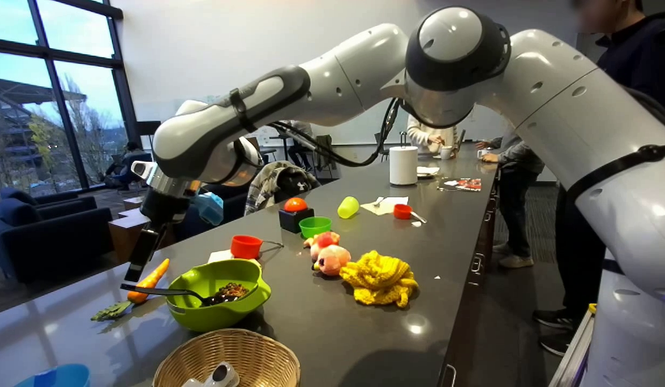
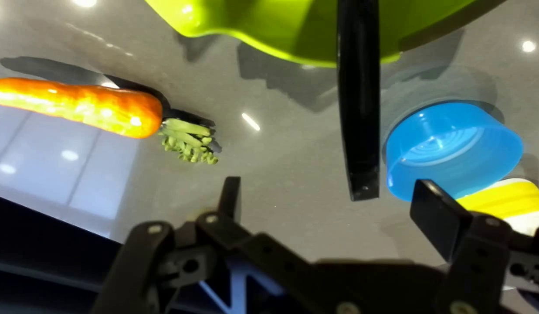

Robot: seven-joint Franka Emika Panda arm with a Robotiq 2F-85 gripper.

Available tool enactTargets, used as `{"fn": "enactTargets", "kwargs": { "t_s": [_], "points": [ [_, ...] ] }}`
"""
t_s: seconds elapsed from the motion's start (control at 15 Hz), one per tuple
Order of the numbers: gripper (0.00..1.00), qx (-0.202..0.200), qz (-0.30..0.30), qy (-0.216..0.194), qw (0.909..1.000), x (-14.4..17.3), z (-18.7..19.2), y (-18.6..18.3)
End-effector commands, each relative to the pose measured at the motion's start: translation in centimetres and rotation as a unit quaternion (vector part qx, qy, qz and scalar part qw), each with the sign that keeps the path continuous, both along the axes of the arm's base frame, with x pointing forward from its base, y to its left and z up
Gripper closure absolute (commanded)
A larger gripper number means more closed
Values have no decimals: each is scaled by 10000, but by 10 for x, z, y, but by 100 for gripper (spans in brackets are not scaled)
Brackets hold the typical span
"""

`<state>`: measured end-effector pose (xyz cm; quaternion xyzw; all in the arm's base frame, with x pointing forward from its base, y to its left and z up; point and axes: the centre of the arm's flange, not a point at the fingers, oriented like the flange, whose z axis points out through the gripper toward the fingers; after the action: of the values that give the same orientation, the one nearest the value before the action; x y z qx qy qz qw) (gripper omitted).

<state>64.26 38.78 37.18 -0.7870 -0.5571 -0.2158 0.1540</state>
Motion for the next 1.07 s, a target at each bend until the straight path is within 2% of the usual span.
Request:
{"fn": "enactTargets", "kwargs": {
  "t_s": [0.0, 0.6, 0.93, 1.0],
  "points": [
    [0, 35, -53, 64, 10000, -38, 18, -12],
    [0, 67, 43, 335, 9994, -57, -16, 10],
    [0, 107, 135, 427, 9989, -67, -22, 23],
    [5, 115, 144, 437, 9989, -68, -23, 25]
  ]
}}
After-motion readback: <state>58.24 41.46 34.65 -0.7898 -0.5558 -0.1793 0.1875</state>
